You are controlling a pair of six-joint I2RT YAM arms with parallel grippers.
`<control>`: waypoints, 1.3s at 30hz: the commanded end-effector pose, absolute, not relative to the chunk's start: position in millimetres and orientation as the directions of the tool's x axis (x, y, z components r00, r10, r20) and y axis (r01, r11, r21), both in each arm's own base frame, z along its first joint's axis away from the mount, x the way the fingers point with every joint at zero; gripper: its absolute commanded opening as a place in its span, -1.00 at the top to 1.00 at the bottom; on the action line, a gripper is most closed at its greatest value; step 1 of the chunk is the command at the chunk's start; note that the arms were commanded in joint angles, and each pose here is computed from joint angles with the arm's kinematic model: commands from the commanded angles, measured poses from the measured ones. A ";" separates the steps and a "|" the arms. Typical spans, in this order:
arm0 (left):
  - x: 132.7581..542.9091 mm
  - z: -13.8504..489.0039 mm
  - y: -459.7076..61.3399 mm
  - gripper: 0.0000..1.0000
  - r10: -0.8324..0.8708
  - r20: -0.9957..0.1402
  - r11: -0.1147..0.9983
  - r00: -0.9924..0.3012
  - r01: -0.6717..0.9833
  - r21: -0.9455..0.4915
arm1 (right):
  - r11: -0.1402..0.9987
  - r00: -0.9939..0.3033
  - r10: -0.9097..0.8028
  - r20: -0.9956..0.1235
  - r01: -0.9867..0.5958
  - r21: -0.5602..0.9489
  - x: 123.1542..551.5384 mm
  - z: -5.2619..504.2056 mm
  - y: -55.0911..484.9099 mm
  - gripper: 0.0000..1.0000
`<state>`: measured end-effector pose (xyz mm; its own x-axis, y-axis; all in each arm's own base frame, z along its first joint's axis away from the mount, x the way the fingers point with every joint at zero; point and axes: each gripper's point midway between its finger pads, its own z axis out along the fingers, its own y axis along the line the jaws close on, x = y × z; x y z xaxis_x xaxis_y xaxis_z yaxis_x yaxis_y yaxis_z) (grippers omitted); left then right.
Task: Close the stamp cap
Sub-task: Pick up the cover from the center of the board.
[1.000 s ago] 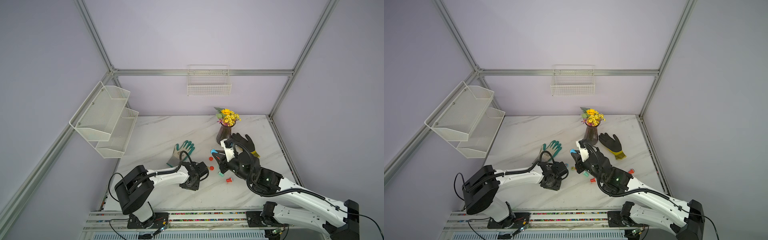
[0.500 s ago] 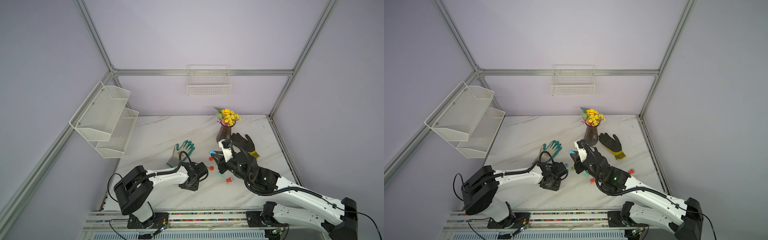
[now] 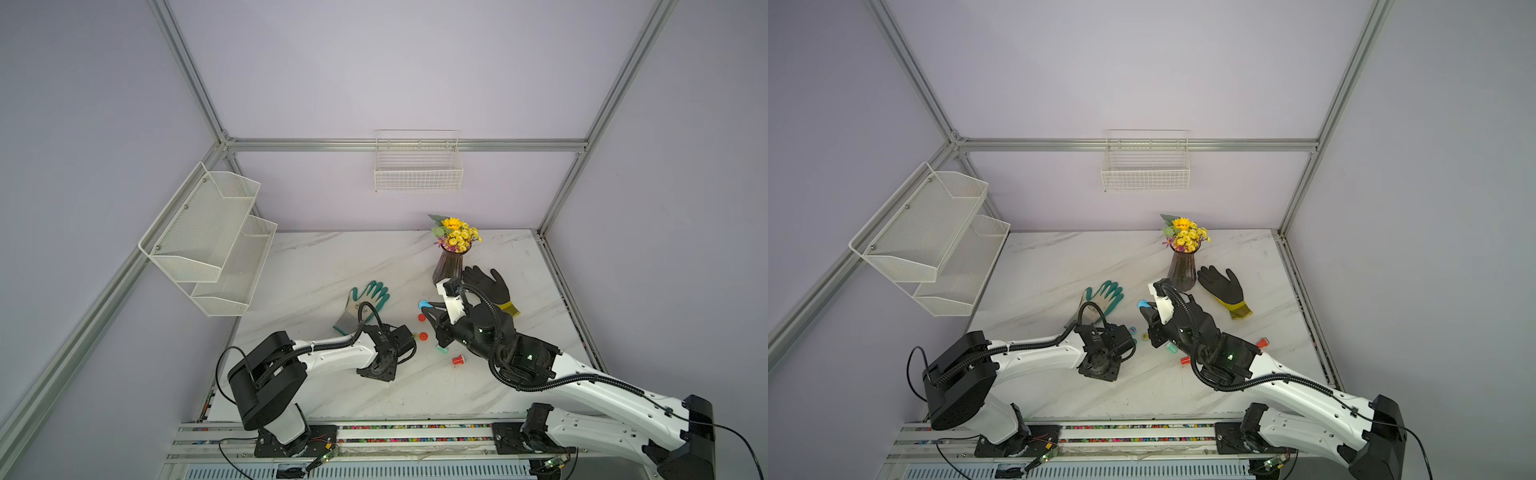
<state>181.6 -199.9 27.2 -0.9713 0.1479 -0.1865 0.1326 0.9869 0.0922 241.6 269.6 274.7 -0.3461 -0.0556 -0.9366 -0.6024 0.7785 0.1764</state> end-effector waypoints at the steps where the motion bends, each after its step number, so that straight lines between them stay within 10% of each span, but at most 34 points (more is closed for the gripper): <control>1: 183.6 28.0 -184.5 0.20 0.123 -0.219 0.987 -0.968 0.096 0.129 | 0.771 -0.335 -0.035 -0.941 -0.609 0.188 241.9 287.8 272.4 1.00; 39: 181.1 26.0 -177.0 0.21 0.111 -0.229 0.988 -0.967 0.082 0.132 | 0.765 -0.350 -0.045 -0.936 -0.615 0.193 241.8 282.4 276.9 1.00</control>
